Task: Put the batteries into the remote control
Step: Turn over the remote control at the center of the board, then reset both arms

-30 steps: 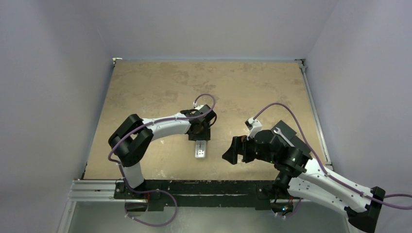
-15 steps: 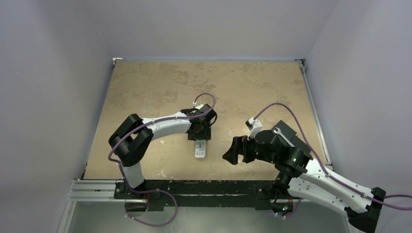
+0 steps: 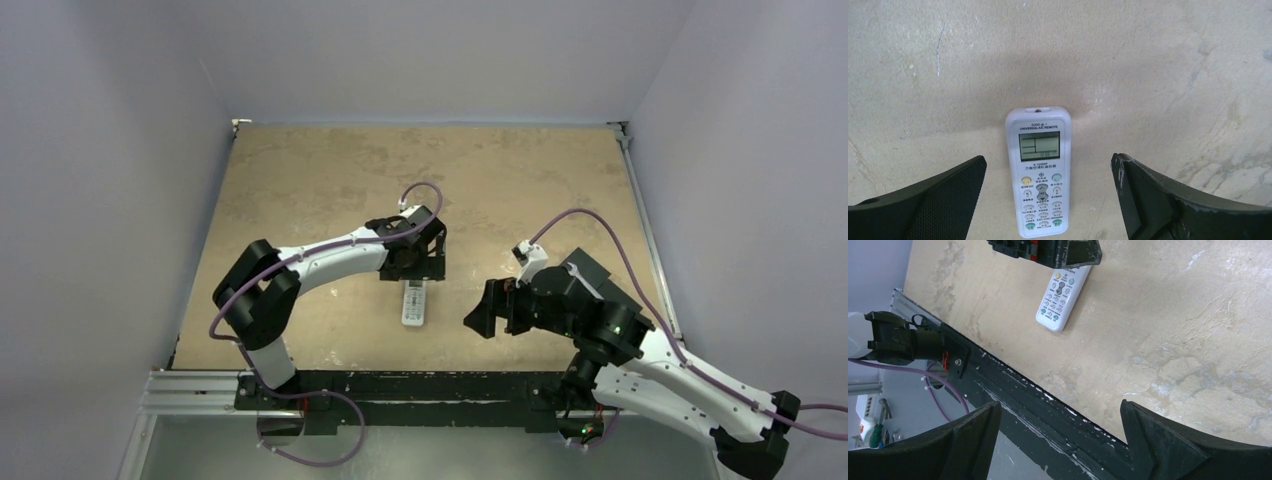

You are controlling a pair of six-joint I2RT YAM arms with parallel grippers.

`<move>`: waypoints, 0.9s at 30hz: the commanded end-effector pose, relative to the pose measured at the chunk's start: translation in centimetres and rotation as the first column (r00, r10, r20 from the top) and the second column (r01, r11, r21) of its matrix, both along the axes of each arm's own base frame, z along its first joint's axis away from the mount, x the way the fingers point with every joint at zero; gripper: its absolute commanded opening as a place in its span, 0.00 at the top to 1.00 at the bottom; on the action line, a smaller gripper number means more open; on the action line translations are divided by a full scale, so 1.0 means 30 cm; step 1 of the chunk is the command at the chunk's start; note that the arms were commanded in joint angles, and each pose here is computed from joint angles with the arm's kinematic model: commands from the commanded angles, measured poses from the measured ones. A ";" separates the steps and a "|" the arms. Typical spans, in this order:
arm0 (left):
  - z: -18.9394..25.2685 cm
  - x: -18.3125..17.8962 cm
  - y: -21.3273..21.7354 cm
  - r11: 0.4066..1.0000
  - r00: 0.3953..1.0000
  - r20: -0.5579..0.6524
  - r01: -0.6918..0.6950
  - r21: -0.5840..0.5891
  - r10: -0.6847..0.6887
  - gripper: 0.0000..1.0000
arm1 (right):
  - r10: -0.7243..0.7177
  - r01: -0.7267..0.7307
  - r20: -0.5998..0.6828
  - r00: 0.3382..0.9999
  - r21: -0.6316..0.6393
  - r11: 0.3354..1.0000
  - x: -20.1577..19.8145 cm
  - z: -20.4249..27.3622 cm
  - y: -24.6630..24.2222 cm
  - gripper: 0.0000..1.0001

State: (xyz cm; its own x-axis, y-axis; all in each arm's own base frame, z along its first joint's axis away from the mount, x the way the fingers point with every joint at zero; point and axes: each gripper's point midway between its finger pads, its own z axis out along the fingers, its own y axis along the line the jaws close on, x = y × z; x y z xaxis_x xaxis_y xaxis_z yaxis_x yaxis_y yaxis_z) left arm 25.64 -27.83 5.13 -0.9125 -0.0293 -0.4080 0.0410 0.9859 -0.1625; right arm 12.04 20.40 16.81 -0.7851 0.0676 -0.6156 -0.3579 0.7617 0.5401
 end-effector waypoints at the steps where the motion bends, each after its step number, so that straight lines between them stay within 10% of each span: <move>1: 0.171 0.040 -0.042 0.996 0.994 0.100 0.044 -0.083 -0.036 0.02 | -0.056 0.055 0.045 0.997 0.014 0.998 0.028 0.076 -0.025 0.01; 27: 0.722 -0.040 0.140 0.950 0.840 0.536 0.232 -0.208 -0.088 0.02 | -0.215 0.218 0.128 0.968 -0.015 0.976 0.087 0.196 -0.129 0.01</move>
